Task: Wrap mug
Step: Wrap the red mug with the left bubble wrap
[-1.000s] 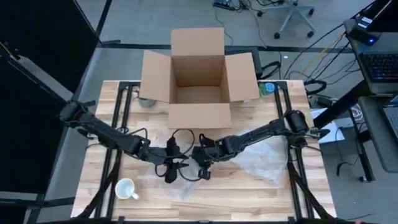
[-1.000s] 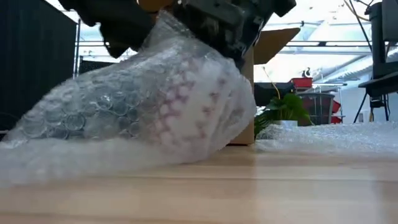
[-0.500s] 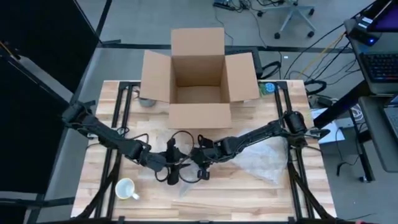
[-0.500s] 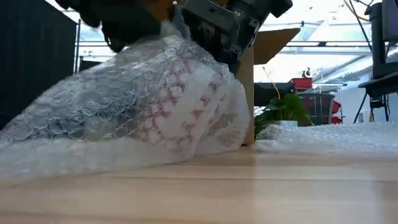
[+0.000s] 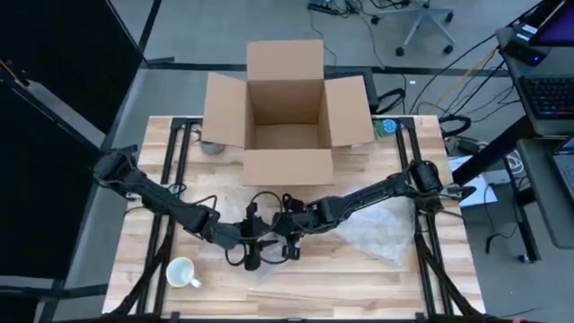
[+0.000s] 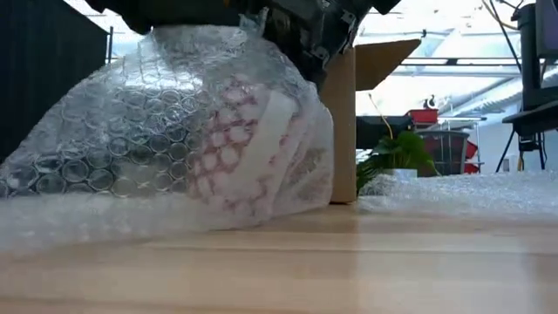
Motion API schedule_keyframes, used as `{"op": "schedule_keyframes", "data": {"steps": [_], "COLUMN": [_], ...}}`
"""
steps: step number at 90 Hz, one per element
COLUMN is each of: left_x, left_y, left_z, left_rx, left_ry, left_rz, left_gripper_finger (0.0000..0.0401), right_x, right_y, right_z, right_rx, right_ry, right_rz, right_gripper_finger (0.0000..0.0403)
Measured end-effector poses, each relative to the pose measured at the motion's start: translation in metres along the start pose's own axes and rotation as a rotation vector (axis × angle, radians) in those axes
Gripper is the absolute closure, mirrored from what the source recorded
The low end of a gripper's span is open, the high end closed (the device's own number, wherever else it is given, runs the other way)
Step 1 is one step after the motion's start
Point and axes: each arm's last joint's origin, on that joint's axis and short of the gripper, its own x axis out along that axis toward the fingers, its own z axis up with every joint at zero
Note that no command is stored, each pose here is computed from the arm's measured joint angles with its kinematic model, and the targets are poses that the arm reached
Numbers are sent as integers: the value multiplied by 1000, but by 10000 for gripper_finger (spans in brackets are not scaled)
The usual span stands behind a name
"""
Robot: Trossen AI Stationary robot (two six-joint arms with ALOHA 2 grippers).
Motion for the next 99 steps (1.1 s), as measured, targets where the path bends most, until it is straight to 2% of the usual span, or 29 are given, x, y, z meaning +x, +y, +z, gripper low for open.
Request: {"op": "schedule_keyframes", "data": {"steps": [33,57,73,99], "left_x": [30,32,33,33], "left_y": [12,14,14,14], "left_z": [-24,-32,-33,-33], "left_rx": [-31,-41,-41,-41], "left_ry": [123,183,176,176], "left_rz": [28,50,48,46], "left_gripper_finger": [271,271,271,271], "right_x": [-1,-6,-22,-68], "right_y": [0,0,-6,-12], "right_z": [-1,1,5,11], "right_rx": [2,4,12,16], "right_ry": [13,6,21,23], "right_rz": [-2,4,-3,-19], "right_gripper_finger": [403,403,403,403]}}
